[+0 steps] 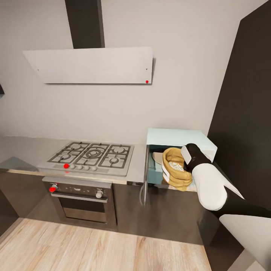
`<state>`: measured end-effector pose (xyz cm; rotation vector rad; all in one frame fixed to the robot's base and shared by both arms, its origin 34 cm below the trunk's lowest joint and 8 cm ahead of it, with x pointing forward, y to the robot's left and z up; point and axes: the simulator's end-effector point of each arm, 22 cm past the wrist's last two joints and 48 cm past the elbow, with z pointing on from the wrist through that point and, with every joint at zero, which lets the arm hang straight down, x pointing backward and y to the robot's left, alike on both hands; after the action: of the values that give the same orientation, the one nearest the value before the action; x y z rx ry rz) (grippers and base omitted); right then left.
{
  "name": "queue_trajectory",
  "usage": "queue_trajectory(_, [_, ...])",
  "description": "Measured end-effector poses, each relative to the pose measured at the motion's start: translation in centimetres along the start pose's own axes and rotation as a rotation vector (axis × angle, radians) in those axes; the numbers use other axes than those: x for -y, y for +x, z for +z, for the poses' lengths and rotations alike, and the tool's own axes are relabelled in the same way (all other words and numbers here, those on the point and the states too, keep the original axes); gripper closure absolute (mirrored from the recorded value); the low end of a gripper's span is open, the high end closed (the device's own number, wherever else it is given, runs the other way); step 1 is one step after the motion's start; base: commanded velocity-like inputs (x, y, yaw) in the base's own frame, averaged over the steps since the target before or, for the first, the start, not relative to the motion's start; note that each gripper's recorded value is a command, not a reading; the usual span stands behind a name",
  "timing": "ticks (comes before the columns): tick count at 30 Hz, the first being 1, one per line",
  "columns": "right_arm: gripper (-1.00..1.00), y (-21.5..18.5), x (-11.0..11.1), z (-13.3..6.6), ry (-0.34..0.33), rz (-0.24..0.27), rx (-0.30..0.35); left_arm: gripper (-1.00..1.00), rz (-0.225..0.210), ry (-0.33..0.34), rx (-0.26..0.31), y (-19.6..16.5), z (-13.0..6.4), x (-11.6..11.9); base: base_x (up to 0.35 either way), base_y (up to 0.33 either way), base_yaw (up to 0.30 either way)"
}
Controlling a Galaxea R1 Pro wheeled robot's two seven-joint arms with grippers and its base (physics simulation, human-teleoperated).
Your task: In the kitchen, take the popcorn bag from the countertop, put it into the microwave, and heat it until the popcorn is cooked so the cooked popcorn ends up inside the bag.
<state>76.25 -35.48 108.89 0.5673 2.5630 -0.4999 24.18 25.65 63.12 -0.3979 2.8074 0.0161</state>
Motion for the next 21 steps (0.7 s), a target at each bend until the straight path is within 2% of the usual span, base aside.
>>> queue_trajectory(8, [1.0,0.08,-0.03,0.05,-0.001,0.0,-0.001,-1.0,0.001,-0.001,0.0,-0.01,0.0,-0.06,0.171,0.0,0.0])
queue_trajectory(21, [1.0,0.17,-0.03,0.12,-0.001,-0.001,-0.003,-1.0,-0.002,-0.001,-0.001,0.04,-0.01,-0.02,0.004,0.0,0.0])
